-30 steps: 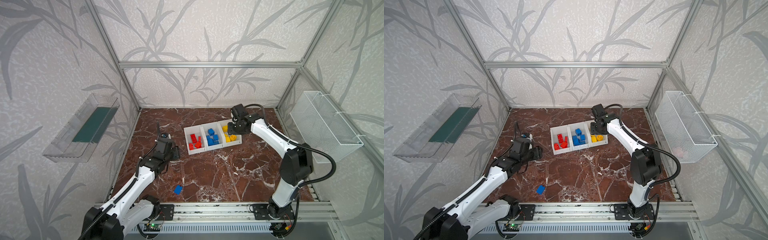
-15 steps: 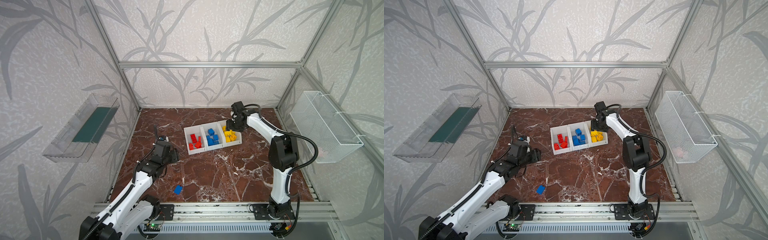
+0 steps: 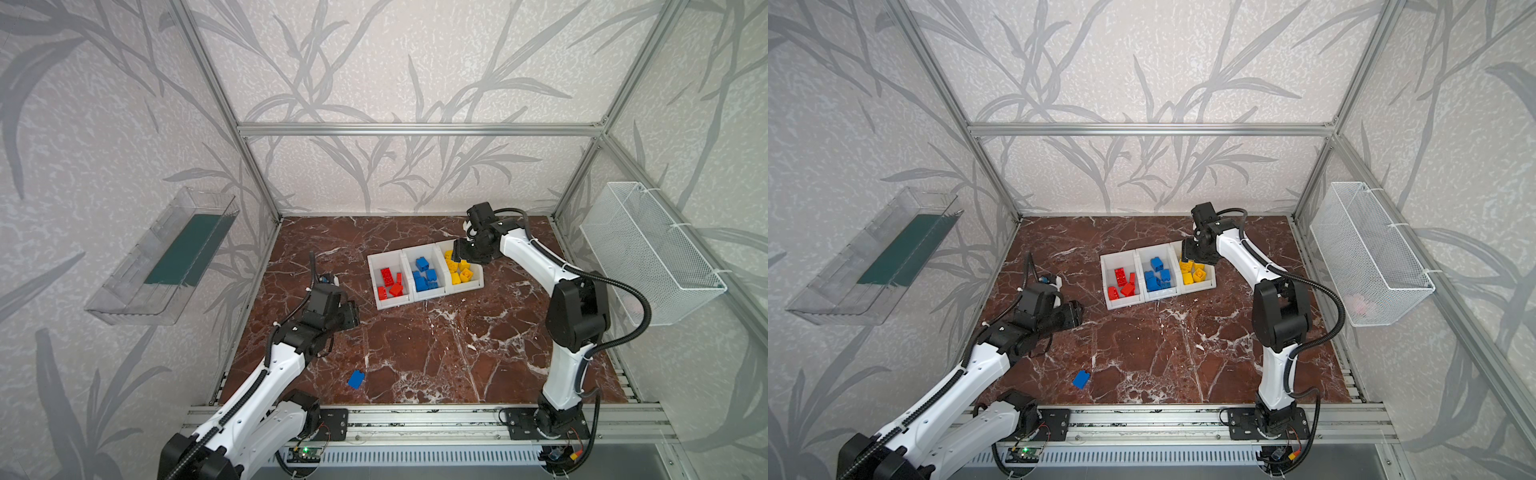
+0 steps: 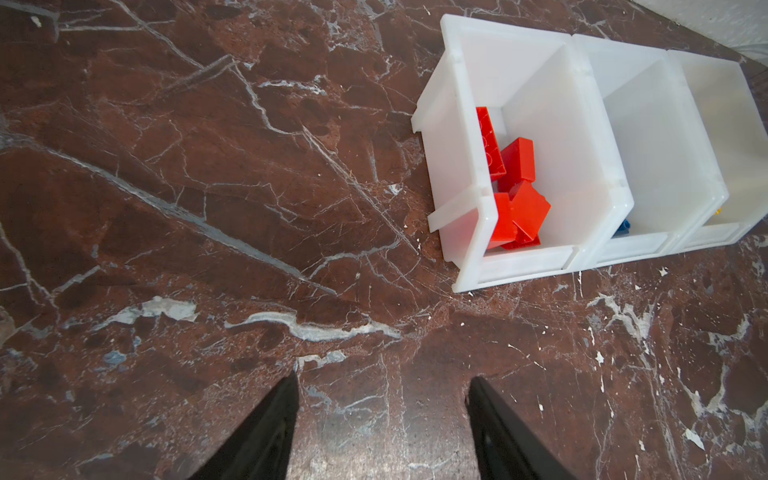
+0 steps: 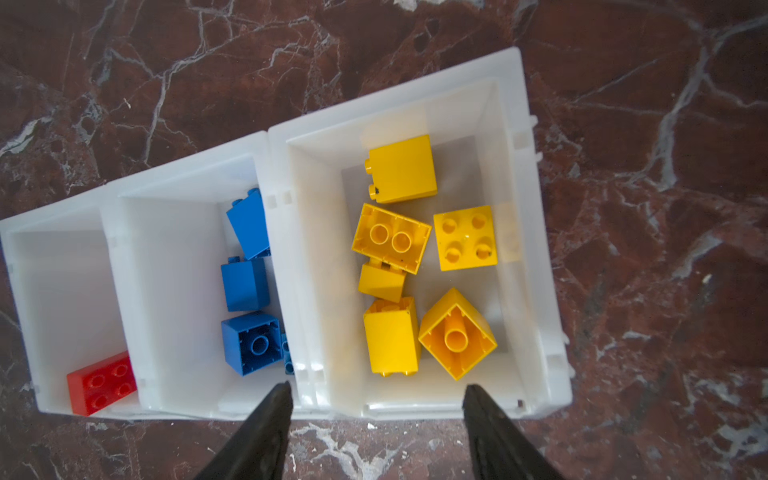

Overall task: Sort the legos into containers by color
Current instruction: 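Carry the yellow brick with the right gripper into the yellow compartment and release, then grasp the last blue brick with the left gripper while the right withdraws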

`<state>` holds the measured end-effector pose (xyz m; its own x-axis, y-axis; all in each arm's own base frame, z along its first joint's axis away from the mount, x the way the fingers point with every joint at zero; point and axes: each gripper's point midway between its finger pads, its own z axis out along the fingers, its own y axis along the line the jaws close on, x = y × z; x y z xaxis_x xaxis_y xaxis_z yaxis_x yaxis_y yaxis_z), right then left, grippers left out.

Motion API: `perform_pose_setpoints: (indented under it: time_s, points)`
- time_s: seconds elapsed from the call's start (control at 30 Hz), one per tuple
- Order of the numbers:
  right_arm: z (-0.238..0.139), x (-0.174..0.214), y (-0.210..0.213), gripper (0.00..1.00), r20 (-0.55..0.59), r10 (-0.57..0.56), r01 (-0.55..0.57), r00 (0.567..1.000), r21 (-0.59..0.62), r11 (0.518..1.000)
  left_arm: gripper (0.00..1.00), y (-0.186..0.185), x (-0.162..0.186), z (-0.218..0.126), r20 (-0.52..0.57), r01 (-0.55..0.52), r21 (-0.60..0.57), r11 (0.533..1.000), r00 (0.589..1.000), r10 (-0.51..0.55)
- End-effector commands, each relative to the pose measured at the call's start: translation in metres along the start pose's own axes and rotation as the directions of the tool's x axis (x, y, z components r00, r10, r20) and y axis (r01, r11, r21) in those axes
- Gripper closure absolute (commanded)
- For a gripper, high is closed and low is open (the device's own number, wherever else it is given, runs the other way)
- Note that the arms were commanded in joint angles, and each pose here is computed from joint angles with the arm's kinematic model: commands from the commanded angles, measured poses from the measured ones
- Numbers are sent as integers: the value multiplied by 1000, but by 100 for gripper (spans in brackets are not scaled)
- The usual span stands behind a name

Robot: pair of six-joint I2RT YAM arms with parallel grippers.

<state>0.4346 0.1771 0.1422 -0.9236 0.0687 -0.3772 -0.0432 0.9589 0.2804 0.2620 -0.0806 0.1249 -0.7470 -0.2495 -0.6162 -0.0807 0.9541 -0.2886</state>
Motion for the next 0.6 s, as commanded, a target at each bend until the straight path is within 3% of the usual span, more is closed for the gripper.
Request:
perform_pose_setpoints:
  time_s: [0.0, 0.3, 0.57]
  points:
    - [-26, 0, 5, 33, 50, 0, 2, 999, -36, 999, 33, 2, 17, -3, -50, -11, 8, 1000, 999, 12]
    - [-51, 21, 6, 33, 72, -5, 11, 997, -80, 997, 33, -5, 61, -8, -144, -92, -9, 996, 985, 90]
    - [-55, 33, 4, 33, 71, -7, 14, 997, -96, 995, 33, -7, 112, -9, -281, -155, -29, 988, 949, 140]
